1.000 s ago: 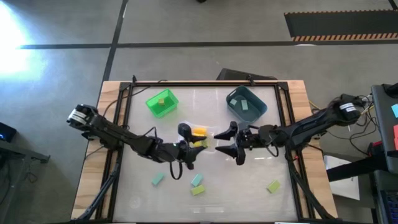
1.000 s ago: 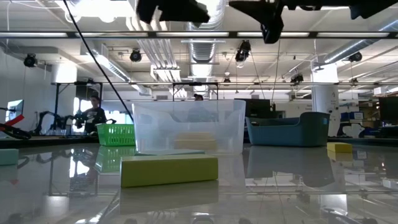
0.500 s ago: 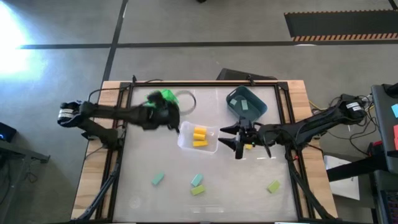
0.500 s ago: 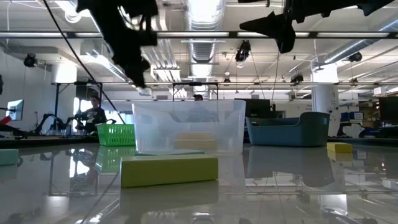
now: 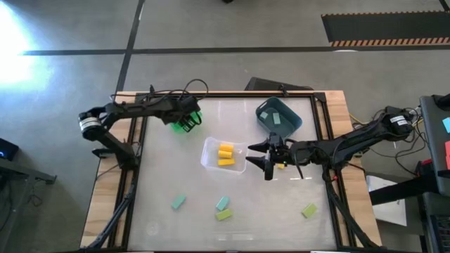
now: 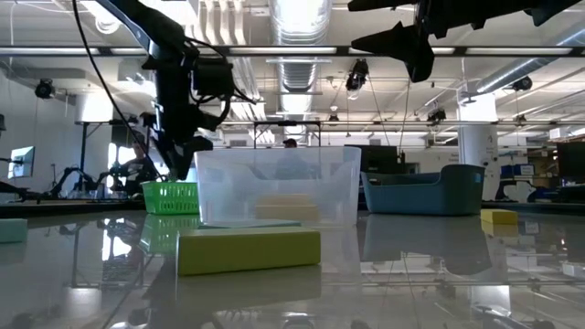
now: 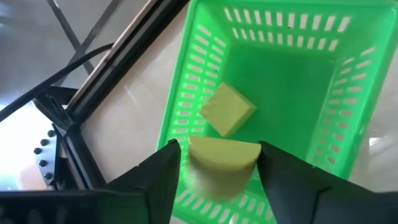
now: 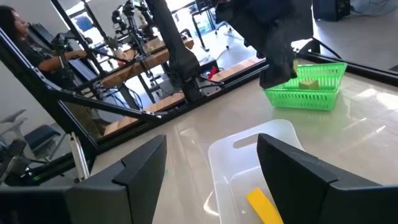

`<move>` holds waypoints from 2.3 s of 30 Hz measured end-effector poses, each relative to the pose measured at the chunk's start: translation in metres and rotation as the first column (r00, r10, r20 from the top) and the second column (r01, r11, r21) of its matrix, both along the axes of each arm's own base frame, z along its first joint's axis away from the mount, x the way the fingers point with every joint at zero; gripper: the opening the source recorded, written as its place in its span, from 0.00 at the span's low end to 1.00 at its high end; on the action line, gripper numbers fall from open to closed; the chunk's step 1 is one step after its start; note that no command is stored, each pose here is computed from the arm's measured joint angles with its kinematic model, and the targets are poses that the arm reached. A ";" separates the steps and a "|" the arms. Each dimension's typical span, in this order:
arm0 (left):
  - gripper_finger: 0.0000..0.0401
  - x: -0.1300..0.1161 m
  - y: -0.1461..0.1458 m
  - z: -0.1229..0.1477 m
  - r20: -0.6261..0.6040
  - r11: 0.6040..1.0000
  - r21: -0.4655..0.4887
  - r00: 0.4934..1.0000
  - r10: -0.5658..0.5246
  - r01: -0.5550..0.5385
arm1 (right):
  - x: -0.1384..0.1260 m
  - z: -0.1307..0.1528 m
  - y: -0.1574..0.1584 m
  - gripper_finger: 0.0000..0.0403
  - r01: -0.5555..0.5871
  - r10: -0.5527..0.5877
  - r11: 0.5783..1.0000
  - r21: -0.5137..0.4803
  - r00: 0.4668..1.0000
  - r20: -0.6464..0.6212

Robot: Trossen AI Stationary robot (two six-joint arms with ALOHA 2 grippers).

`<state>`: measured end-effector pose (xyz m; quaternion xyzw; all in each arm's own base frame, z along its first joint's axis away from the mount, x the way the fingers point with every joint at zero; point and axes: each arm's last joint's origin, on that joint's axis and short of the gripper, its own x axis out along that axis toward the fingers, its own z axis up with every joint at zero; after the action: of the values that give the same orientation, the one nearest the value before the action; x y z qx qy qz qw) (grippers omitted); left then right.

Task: Sort & place blocks by color
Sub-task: Put the green block into the green bin, then put the yellow block into the transparent bin

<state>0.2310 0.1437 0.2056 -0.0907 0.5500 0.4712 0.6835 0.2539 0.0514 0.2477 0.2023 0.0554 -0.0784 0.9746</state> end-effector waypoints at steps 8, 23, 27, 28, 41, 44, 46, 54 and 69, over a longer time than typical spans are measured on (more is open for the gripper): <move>0.53 0.000 -0.005 0.005 0.018 1.000 0.009 1.000 -0.017 0.017 | 0.000 0.000 0.000 0.60 0.001 -0.001 1.000 0.007 1.000 0.001; 0.53 0.020 -0.109 0.055 0.273 0.920 0.154 0.879 -0.391 0.361 | -0.006 -0.021 -0.005 0.59 0.188 -0.159 0.969 0.161 0.971 -0.178; 0.53 0.021 -0.137 0.067 0.317 0.878 0.252 0.823 -0.472 0.407 | -0.015 -0.034 -0.008 0.59 0.351 -0.262 0.912 0.213 0.897 -0.357; 0.53 0.020 -0.142 0.069 0.321 0.869 0.277 0.813 -0.485 0.409 | -0.018 -0.036 -0.009 0.59 0.407 -0.293 0.887 0.219 0.861 -0.416; 0.54 0.019 -0.155 0.076 0.261 0.812 0.401 0.797 -0.544 0.423 | -0.027 -0.061 -0.009 0.59 0.784 -0.388 0.619 0.039 0.348 -0.853; 0.54 0.019 -0.154 0.077 0.239 0.804 0.418 0.802 -0.547 0.424 | -0.023 -0.063 -0.008 0.59 0.789 -0.371 0.613 -0.040 0.243 -0.896; 0.54 0.018 -0.154 0.077 0.227 0.799 0.425 0.805 -0.549 0.425 | -0.020 -0.062 -0.006 0.59 0.786 -0.360 0.612 -0.087 0.179 -0.916; 0.54 0.017 -0.154 0.073 0.208 0.795 0.423 0.807 -0.552 0.435 | -0.013 -0.065 0.004 0.59 0.742 -0.360 0.654 -0.147 0.135 -0.923; 0.54 0.015 -0.153 0.064 0.191 0.795 0.415 0.813 -0.551 0.441 | -0.022 -0.097 0.010 0.59 0.788 -0.384 0.604 -0.117 0.159 -0.910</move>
<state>0.2464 -0.0098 0.2696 0.1112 0.3496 0.3438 0.8644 0.2323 0.0609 0.1506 0.3232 0.4742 -0.5386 0.6169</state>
